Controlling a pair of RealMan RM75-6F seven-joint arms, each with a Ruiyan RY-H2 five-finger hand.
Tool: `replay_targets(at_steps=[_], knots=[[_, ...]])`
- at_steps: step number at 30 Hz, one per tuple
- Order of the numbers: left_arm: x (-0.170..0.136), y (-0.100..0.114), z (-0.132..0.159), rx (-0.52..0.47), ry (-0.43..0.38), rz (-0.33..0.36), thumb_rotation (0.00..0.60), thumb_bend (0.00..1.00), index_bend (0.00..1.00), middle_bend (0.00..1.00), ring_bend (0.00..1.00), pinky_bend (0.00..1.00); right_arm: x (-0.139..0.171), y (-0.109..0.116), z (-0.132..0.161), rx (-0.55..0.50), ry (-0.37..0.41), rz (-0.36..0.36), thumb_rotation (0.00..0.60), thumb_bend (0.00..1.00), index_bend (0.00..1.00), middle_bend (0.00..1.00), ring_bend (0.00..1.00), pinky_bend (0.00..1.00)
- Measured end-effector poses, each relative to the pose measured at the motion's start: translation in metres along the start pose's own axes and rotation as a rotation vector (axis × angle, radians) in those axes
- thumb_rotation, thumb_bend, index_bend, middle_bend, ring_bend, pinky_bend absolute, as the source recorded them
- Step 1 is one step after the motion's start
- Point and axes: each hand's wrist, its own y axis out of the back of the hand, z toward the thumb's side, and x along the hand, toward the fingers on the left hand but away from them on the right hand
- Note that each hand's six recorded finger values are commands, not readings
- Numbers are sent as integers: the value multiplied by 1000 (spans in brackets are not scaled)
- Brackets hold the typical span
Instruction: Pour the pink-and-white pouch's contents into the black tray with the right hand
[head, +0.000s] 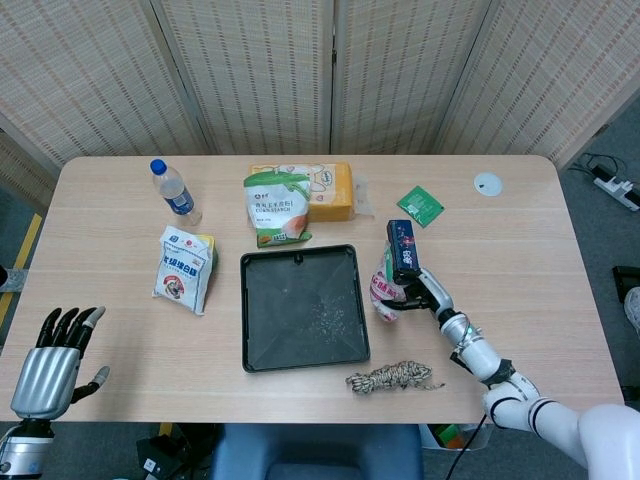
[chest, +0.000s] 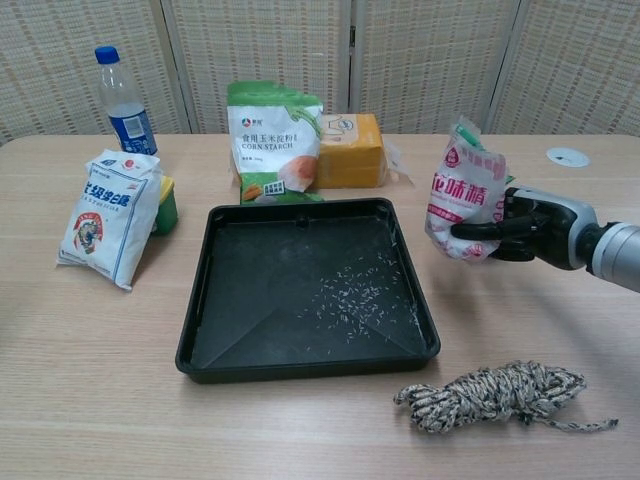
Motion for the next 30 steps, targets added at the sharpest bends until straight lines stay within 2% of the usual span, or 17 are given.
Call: replay_targets(at_steps=[8,16,19,26,30], knots=[[0,0,3,-2,-6,1,600,309,103,152,115,44,-4,9,-14,172,-35,-35,600,367,777,567,947,986],[1,1,4,1,-7,1,600,309,98,152,115,44,-15,2,-22,234,-57,-58,600,367,760,537,941,984],[2,2,6,2,-11,1,600,309,98,152,115,44,-19,-5,-20,243,-45,-54,600,367,714,505,940,981],[2,3,5,4,-6,3,600,309,97,152,115,44,-22,-14,-17,277,-26,-38,600,367,486,366,911,947],[1,3,6,3,-9,2,600,309,95,152,115,43,-20,-15,-18,302,-18,-33,600,367,396,303,899,933]])
